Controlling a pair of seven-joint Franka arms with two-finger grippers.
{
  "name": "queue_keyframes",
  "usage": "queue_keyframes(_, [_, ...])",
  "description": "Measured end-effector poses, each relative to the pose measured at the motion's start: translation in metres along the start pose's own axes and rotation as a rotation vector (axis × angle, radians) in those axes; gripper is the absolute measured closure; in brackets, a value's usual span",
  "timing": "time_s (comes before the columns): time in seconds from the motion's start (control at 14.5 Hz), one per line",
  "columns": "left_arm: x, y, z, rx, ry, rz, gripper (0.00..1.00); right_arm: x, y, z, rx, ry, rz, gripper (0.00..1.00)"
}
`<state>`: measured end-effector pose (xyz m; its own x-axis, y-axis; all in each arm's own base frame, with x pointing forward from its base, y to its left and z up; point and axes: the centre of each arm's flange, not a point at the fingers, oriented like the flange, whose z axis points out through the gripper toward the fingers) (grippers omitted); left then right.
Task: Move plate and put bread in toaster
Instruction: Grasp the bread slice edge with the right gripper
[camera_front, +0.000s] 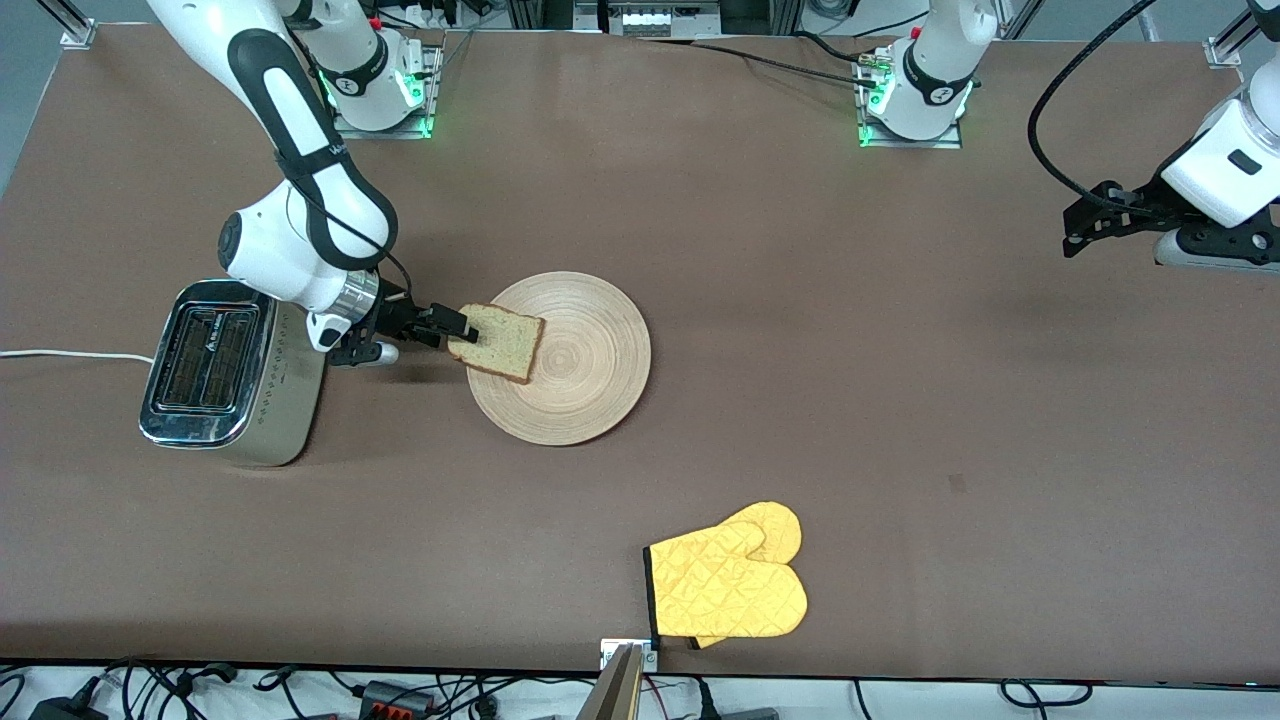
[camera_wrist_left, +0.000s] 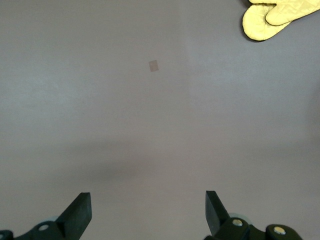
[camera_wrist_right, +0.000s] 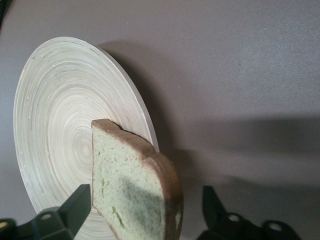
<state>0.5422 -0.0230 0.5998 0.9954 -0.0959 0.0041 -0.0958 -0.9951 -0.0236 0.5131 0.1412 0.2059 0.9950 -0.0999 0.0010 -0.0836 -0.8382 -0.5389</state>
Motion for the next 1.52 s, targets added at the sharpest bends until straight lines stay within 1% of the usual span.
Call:
queue_keyframes(0.07, [0.000, 0.001, -0.001, 0.000, 0.002, 0.002, 0.00, -0.001, 0.002, 0.002, 0.002, -0.001, 0.000, 0.04])
queue_keyframes(0.14, [0.000, 0.001, -0.001, 0.000, 0.003, 0.003, 0.00, -0.001, 0.004, 0.004, 0.001, -0.003, 0.001, 0.10])
queue_keyframes(0.28, [0.000, 0.001, -0.002, 0.000, 0.004, 0.003, 0.00, -0.001, 0.005, 0.005, 0.000, -0.004, 0.003, 0.32])
queue_keyframes(0.34, [0.000, 0.001, -0.002, 0.000, 0.004, 0.003, 0.00, -0.001, 0.005, 0.005, 0.001, -0.003, 0.005, 0.39])
queue_keyframes(0.41, [0.000, 0.001, -0.002, 0.000, 0.004, 0.002, 0.00, -0.001, 0.005, 0.005, 0.003, -0.001, 0.009, 0.53])
queue_keyframes(0.48, [0.000, 0.001, -0.002, 0.000, 0.003, 0.001, 0.00, -0.001, 0.005, 0.005, 0.005, 0.000, 0.013, 0.59])
queue_keyframes(0.83, [-0.002, 0.001, -0.010, 0.000, -0.007, 0.002, 0.00, -0.001, 0.005, 0.005, 0.009, 0.003, 0.021, 0.62])
queue_keyframes(0.9, [-0.004, 0.001, -0.012, -0.001, -0.018, 0.002, 0.00, -0.001, 0.005, 0.005, 0.010, 0.004, 0.022, 0.67])
queue_keyframes(0.97, [-0.006, 0.001, -0.012, -0.001, -0.032, 0.002, 0.00, -0.001, 0.005, 0.005, 0.010, 0.004, 0.022, 0.67])
queue_keyframes(1.03, [-0.008, 0.002, -0.013, -0.002, -0.046, 0.002, 0.00, -0.001, 0.005, 0.004, 0.011, 0.005, 0.023, 0.73])
queue_keyframes(1.1, [-0.009, 0.002, -0.015, -0.003, -0.057, 0.002, 0.00, -0.001, 0.004, 0.003, 0.013, 0.008, 0.023, 0.73])
queue_keyframes(1.17, [-0.011, 0.002, -0.017, -0.003, -0.063, 0.002, 0.00, 0.000, 0.003, 0.001, 0.015, 0.012, 0.022, 0.79])
queue_keyframes(1.24, [-0.011, 0.002, -0.018, -0.003, -0.066, 0.002, 0.00, 0.002, 0.002, -0.001, 0.017, 0.018, 0.022, 0.87])
queue_keyframes(1.31, [-0.011, 0.002, -0.019, -0.003, -0.066, 0.002, 0.00, 0.003, 0.002, -0.004, 0.019, 0.024, 0.021, 0.90])
queue_keyframes(1.52, [-0.011, 0.002, -0.019, -0.003, -0.067, 0.004, 0.00, 0.012, -0.004, -0.020, 0.031, 0.059, 0.026, 0.90])
